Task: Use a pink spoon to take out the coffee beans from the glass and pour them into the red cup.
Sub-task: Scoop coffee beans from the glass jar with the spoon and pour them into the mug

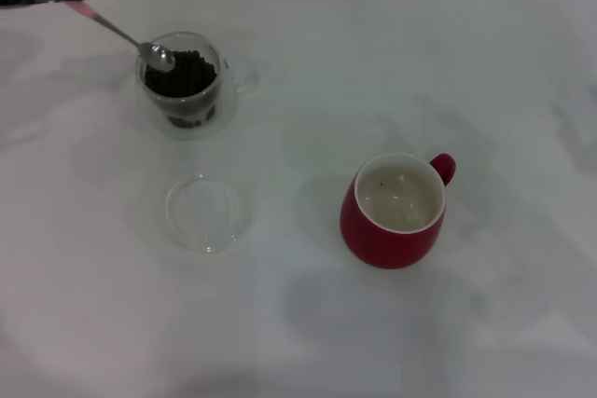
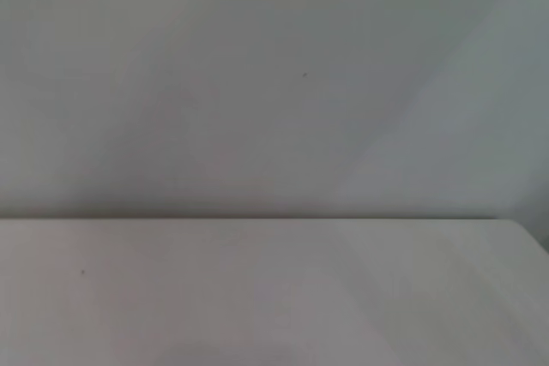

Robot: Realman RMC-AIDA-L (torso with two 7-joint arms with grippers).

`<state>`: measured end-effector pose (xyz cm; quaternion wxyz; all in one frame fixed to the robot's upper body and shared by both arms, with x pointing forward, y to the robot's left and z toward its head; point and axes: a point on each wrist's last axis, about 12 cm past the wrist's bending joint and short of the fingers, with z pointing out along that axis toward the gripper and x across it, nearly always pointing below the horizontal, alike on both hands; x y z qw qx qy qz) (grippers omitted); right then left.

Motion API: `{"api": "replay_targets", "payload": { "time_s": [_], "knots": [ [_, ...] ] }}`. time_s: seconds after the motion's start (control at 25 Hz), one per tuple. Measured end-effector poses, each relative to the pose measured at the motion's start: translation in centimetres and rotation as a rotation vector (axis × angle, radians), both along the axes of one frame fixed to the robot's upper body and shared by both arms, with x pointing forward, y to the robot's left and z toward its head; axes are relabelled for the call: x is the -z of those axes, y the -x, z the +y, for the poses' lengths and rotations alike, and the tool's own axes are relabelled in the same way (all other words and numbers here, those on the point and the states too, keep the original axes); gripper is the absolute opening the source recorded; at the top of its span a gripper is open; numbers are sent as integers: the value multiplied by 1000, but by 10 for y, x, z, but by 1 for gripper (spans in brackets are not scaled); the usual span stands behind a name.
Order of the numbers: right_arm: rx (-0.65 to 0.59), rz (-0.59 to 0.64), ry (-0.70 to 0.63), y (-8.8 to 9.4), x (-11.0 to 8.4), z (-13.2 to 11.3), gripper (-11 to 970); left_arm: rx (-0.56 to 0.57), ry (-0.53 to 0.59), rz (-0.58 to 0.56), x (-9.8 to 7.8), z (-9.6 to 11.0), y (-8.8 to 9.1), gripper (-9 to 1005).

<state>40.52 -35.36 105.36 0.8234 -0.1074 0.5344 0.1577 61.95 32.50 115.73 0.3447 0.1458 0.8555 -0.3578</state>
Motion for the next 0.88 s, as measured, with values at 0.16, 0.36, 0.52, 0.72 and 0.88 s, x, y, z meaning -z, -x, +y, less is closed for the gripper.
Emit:
{"api": "replay_targets", "payload": {
  "time_s": [0.16, 0.36, 0.52, 0.72, 0.88],
  "knots": [
    [1, 1, 0, 1, 0, 0, 602, -14, -21, -16, 2, -9, -6, 137],
    [6, 1, 2, -1, 0, -1, 602, -22, -56, -8, 10, -17, -9, 138],
    [11, 4, 4, -4, 0, -2, 602, -17, -57, 2, 17, -25, -7, 138],
    [16, 13, 8, -10, 0, -2, 602, -17, -45, 32, 28, -30, -2, 138],
    [18, 21, 10, -13, 0, -2, 602, -35, -17, 69, 38, -30, 4, 138]
  ]
}}
